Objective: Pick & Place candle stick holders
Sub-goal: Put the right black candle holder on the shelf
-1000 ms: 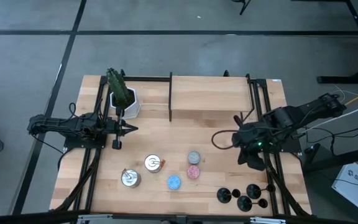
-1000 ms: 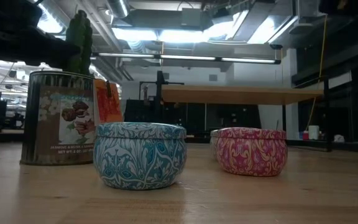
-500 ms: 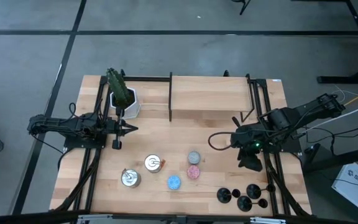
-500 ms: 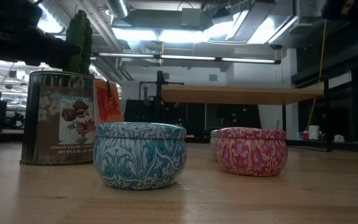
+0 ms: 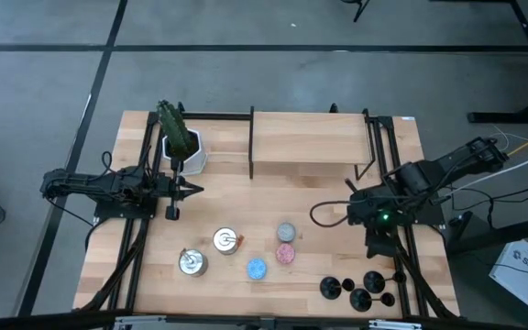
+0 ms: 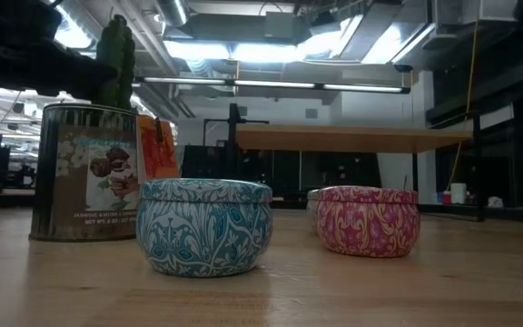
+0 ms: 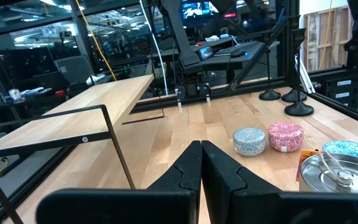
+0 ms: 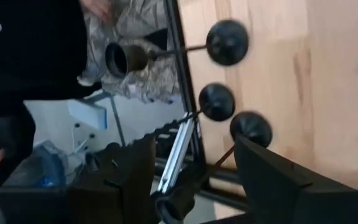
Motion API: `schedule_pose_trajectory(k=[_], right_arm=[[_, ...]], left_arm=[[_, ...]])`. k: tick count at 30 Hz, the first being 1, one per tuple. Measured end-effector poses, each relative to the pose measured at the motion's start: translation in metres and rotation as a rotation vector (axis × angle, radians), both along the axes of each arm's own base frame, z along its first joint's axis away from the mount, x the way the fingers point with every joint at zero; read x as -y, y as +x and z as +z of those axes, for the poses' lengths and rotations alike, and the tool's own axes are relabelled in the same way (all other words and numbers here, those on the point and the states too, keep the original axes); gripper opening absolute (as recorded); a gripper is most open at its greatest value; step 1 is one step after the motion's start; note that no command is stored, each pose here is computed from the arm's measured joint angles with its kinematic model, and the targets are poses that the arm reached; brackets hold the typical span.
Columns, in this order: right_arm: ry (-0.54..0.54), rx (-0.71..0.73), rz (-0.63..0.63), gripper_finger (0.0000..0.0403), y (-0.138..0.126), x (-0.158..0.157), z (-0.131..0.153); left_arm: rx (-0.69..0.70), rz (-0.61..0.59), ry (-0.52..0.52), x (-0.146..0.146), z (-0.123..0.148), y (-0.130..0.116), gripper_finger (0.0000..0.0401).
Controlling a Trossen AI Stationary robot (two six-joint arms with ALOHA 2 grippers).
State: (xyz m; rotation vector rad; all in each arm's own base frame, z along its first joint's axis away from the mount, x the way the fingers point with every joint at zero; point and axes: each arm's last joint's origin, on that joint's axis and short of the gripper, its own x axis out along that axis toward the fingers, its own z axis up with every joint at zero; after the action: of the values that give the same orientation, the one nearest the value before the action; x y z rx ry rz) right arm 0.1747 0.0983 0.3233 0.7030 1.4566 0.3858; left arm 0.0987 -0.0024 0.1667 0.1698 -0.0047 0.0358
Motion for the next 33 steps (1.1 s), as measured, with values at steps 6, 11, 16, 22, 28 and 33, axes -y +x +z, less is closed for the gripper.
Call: schedule_pose_trajectory(k=[6, 11, 16, 22, 28, 33], right_arm=[[0.003, -0.029, 0.030, 0.0222, -0.007, -0.011, 0.000], [-0.038, -0.035, 0.059, 0.0222, -0.015, -0.021, -0.001], [-0.070, -0.030, 0.075, 0.0222, -0.022, -0.030, -0.002], [-0.090, -0.014, 0.101, 0.0222, -0.026, -0.036, -0.002], [-0.094, -0.010, 0.104, 0.0222, -0.027, -0.036, -0.002], [-0.119, 0.025, 0.083, 0.0222, -0.025, -0.036, -0.002]], left_arm=[[0.000, 0.000, 0.000, 0.000, 0.000, 0.000, 0.0004], [0.000, 0.000, 0.000, 0.000, 0.000, 0.000, 0.0004], [0.000, 0.001, 0.000, 0.000, 0.000, 0.000, 0.0004], [0.000, 0.000, 0.000, 0.000, 0.000, 0.000, 0.0004], [0.000, 0.000, 0.000, 0.000, 0.000, 0.000, 0.0004], [0.000, 0.000, 0.000, 0.000, 0.000, 0.000, 0.0004]])
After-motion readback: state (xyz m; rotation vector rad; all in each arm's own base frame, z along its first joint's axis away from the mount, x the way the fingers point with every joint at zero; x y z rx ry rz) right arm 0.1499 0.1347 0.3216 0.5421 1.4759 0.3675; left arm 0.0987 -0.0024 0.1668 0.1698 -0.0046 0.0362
